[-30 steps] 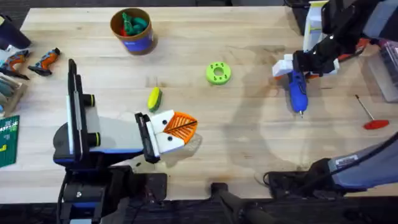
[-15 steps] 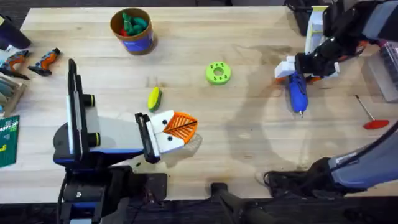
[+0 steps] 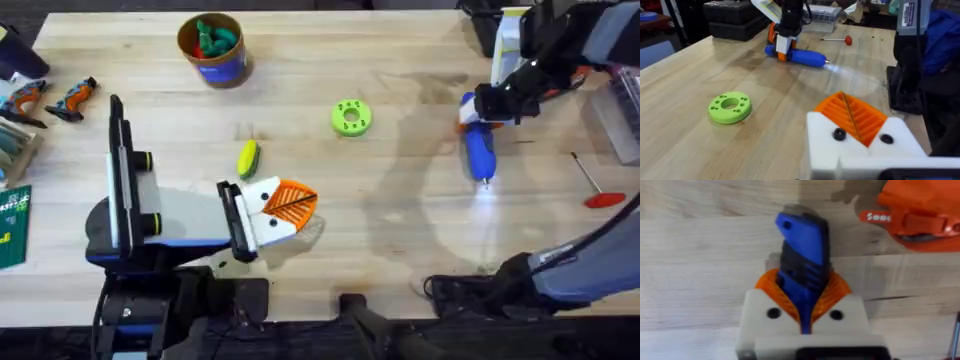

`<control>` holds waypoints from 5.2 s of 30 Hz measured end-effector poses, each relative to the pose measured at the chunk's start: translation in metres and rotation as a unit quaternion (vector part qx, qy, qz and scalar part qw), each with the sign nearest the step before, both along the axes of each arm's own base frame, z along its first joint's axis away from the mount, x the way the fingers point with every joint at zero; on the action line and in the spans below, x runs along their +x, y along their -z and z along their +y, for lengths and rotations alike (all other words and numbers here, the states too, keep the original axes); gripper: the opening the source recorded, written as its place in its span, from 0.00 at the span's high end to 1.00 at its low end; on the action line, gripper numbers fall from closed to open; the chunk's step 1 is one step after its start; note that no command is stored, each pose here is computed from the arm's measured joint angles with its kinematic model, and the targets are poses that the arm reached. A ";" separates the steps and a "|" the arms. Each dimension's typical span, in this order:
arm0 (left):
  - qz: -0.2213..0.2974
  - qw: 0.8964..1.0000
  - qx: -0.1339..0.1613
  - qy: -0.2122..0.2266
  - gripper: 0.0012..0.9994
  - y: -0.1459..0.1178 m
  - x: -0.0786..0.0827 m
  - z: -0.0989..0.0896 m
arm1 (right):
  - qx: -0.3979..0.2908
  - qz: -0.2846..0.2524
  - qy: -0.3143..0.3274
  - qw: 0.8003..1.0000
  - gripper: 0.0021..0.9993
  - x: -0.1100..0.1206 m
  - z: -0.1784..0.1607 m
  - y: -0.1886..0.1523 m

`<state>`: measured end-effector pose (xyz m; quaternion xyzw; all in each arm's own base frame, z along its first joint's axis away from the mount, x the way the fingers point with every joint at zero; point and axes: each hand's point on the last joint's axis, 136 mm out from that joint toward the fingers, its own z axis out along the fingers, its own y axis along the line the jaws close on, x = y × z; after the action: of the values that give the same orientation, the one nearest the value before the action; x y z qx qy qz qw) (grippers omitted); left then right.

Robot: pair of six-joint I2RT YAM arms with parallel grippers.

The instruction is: Pick up the gripper from the table and insert it into the empty holder that is missing its gripper. Then pick up a screw, insert it into the mounting hole, and use the screwdriver to tighten it. Finally, clean up the table by picking up the vegetable and placing it into the bucket.

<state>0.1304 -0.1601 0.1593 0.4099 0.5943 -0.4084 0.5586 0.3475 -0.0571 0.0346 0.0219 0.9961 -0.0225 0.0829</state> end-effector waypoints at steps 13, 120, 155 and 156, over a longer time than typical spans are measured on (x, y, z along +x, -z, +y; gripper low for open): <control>0.000 1.000 0.000 0.000 1.00 0.000 0.000 0.000 | 0.007 0.020 -0.001 1.000 0.97 -0.011 0.004 -0.003; 0.000 1.000 0.000 0.000 1.00 0.000 0.000 0.000 | 0.561 -0.541 -0.478 0.406 0.97 -0.171 0.380 -0.314; 0.000 1.000 0.000 0.000 1.00 0.000 0.000 0.000 | 0.560 -0.539 -0.491 0.393 0.97 -0.181 0.385 -0.313; 0.000 1.000 0.000 0.000 1.00 0.000 0.000 0.000 | 0.560 -0.539 -0.491 0.394 0.97 -0.181 0.385 -0.313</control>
<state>0.1303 -0.1601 0.1593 0.4100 0.5942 -0.4084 0.5585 0.1666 0.3281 0.3476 -0.4221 0.3708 0.6016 0.5678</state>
